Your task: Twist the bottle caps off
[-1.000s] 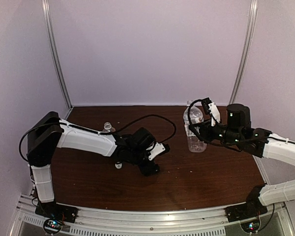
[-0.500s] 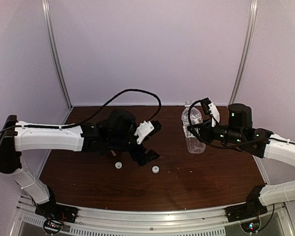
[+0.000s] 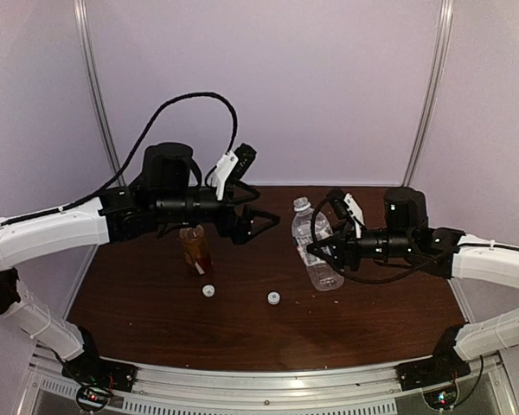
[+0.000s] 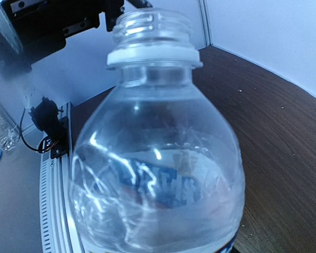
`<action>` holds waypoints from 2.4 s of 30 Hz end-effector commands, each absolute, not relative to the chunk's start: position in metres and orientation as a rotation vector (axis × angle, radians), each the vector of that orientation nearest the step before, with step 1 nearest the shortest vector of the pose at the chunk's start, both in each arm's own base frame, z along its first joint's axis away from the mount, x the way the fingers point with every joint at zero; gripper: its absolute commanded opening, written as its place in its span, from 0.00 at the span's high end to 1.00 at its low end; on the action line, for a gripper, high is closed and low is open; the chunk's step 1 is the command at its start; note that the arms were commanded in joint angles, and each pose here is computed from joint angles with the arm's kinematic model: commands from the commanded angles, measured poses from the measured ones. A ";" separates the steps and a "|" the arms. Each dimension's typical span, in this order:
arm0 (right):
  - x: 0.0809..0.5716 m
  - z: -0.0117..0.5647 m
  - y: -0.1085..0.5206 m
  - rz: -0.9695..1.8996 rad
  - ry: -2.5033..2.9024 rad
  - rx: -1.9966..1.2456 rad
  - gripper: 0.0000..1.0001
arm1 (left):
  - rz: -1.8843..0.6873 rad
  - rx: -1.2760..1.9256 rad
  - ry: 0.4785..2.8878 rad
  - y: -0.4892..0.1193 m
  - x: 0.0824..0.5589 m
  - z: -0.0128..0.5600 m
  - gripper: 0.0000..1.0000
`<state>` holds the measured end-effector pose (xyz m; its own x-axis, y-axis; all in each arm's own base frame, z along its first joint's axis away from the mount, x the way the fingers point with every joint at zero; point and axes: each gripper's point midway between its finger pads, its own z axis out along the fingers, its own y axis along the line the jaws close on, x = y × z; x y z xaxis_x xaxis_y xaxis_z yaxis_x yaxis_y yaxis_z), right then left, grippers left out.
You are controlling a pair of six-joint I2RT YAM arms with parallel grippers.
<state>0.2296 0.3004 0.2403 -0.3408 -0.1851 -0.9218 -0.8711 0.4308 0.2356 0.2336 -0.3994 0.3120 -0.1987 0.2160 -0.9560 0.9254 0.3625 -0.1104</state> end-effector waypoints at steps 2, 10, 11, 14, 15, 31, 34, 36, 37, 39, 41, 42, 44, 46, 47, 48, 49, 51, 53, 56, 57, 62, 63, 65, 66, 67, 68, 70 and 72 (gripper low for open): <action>0.209 0.262 0.326 1.057 1.651 -1.035 0.62 | -1.150 1.024 1.532 -0.419 0.218 0.362 0.02; 0.197 0.267 0.341 1.089 1.602 -1.078 0.62 | -1.244 1.033 1.565 -0.435 0.218 0.362 0.09; 0.196 0.267 0.342 1.091 1.600 -1.081 0.62 | -1.254 1.036 1.569 -0.437 0.218 0.361 0.10; 0.194 0.267 0.344 1.091 1.595 -1.086 0.62 | -1.289 1.042 1.573 -0.441 0.216 0.358 0.16; 0.194 0.267 0.344 1.090 1.594 -1.085 0.62 | -1.304 1.050 1.573 -0.443 0.215 0.357 0.19; 0.198 0.268 0.341 1.050 1.597 -1.058 0.62 | -1.420 1.112 1.584 -0.453 0.203 0.344 0.54; 0.200 0.269 0.340 1.039 1.599 -1.050 0.62 | -1.428 1.116 1.585 -0.453 0.202 0.342 0.56; 0.200 0.269 0.339 1.036 1.600 -1.046 0.62 | -1.429 1.116 1.584 -0.453 0.202 0.342 0.57; 0.200 0.269 0.339 1.034 1.600 -1.045 0.62 | -1.428 1.115 1.588 -0.452 0.202 0.341 0.58; 0.201 0.270 0.339 1.031 1.601 -1.041 0.62 | -1.431 1.117 1.585 -0.452 0.201 0.341 0.59; 0.202 0.270 0.339 1.026 1.601 -1.036 0.61 | -1.434 1.118 1.584 -0.452 0.200 0.340 0.61; 0.203 0.271 0.338 1.023 1.601 -1.032 0.61 | -1.433 1.117 1.585 -0.451 0.200 0.339 0.63; 0.204 0.271 0.338 1.019 1.603 -1.026 0.61 | -1.433 1.117 1.580 -0.451 0.200 0.339 0.65; 0.205 0.271 0.337 1.013 1.607 -1.015 0.60 | -1.435 1.118 1.578 -0.450 0.199 0.339 0.69; 0.206 0.271 0.337 1.011 1.609 -1.009 0.59 | -1.435 1.119 1.578 -0.449 0.198 0.339 0.71; 0.207 0.271 0.337 1.009 1.613 -1.002 0.57 | -1.432 1.119 1.575 -0.449 0.198 0.339 0.74; 0.208 0.270 0.337 1.008 1.616 -0.998 0.55 | -1.432 1.120 1.573 -0.448 0.198 0.339 0.77; 0.210 0.268 0.337 1.003 1.627 -0.991 0.52 | -1.427 1.122 1.566 -0.447 0.197 0.340 0.82; 0.212 0.266 0.337 0.997 1.638 -0.982 0.51 | -1.416 1.123 1.559 -0.445 0.197 0.341 0.88; 0.215 0.264 0.336 0.980 1.653 -0.968 0.46 | -1.393 1.127 1.555 -0.443 0.197 0.342 0.99; 0.216 0.264 0.336 0.977 1.654 -0.964 0.44 | -1.385 1.127 1.552 -0.442 0.197 0.343 1.00; 0.218 0.261 0.336 0.972 1.672 -0.954 0.29 | -1.324 1.097 1.568 -0.438 0.205 0.344 1.00; 0.218 0.260 0.336 0.973 1.675 -0.952 0.24 | -1.316 1.092 1.570 -0.437 0.207 0.344 1.00; 0.217 0.259 0.336 0.977 1.680 -0.955 0.16 | -1.300 1.081 1.577 -0.436 0.210 0.343 1.00; 0.218 0.258 0.336 0.976 1.682 -0.954 0.11 | -1.291 1.077 1.578 -0.434 0.211 0.343 1.00; 0.218 0.258 0.336 0.973 1.685 -0.952 0.07 | -1.276 1.070 1.582 -0.433 0.214 0.343 1.00; 0.219 0.258 0.335 0.968 1.686 -0.948 0.02 | -1.265 1.068 1.587 -0.432 0.215 0.341 1.00; 0.221 0.259 0.334 0.954 1.689 -0.939 0.00 | -1.238 1.060 1.601 -0.429 0.219 0.339 1.00; 0.223 0.259 0.331 0.929 1.696 -0.923 0.00 | -1.195 1.047 1.622 -0.425 0.226 0.336 1.00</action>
<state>0.2112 0.3347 0.2443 -0.2748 -0.1942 -0.9417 -0.9103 0.3678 0.1898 0.2152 -0.4372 0.3269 -0.3440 0.1551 -0.9261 0.9360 0.1343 -0.3252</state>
